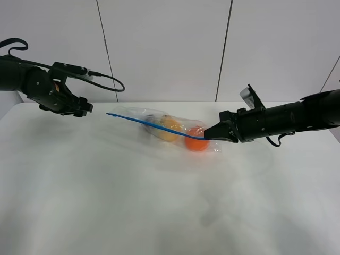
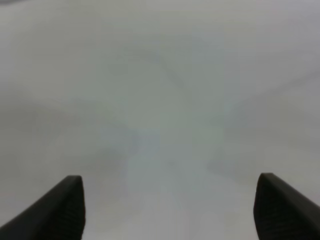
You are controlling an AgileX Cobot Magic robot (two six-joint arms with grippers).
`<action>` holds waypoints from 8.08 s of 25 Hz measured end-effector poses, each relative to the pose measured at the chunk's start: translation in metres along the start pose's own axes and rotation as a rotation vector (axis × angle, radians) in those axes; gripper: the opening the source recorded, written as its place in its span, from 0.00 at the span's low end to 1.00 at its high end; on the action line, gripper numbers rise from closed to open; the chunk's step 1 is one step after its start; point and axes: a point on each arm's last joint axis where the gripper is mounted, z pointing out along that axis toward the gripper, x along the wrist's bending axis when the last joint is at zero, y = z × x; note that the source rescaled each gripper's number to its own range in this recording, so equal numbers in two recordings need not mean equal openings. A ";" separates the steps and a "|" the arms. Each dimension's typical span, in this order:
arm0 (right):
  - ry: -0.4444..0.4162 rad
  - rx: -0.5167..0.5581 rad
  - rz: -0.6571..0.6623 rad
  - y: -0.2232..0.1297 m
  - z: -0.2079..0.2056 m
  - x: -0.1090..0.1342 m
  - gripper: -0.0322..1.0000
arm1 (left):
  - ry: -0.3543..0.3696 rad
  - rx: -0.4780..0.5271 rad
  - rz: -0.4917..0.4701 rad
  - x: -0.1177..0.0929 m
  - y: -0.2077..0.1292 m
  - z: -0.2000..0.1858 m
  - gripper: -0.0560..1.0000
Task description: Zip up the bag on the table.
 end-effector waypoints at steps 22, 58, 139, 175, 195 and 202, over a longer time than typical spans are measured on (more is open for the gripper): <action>-0.002 -0.001 0.000 0.000 0.000 0.000 0.03 | 0.086 0.105 -0.050 0.046 -0.016 -0.004 1.00; -0.007 0.014 -0.014 -0.001 0.000 -0.001 0.03 | 0.042 -0.227 -0.245 0.034 -0.054 -0.200 1.00; -0.017 0.030 -0.032 -0.003 0.000 -0.002 0.03 | 0.054 -0.373 -0.345 -0.012 -0.260 -0.342 1.00; -0.294 -0.015 -0.097 0.003 -0.004 -0.026 0.97 | 0.054 -0.372 -0.345 -0.012 -0.260 -0.342 1.00; -0.793 -0.103 -0.317 0.019 -0.027 -0.062 0.97 | 0.054 -0.372 -0.345 -0.012 -0.260 -0.342 1.00; -0.809 -0.113 -0.316 0.020 -0.028 -0.063 0.97 | 0.054 -0.372 -0.345 -0.012 -0.260 -0.342 1.00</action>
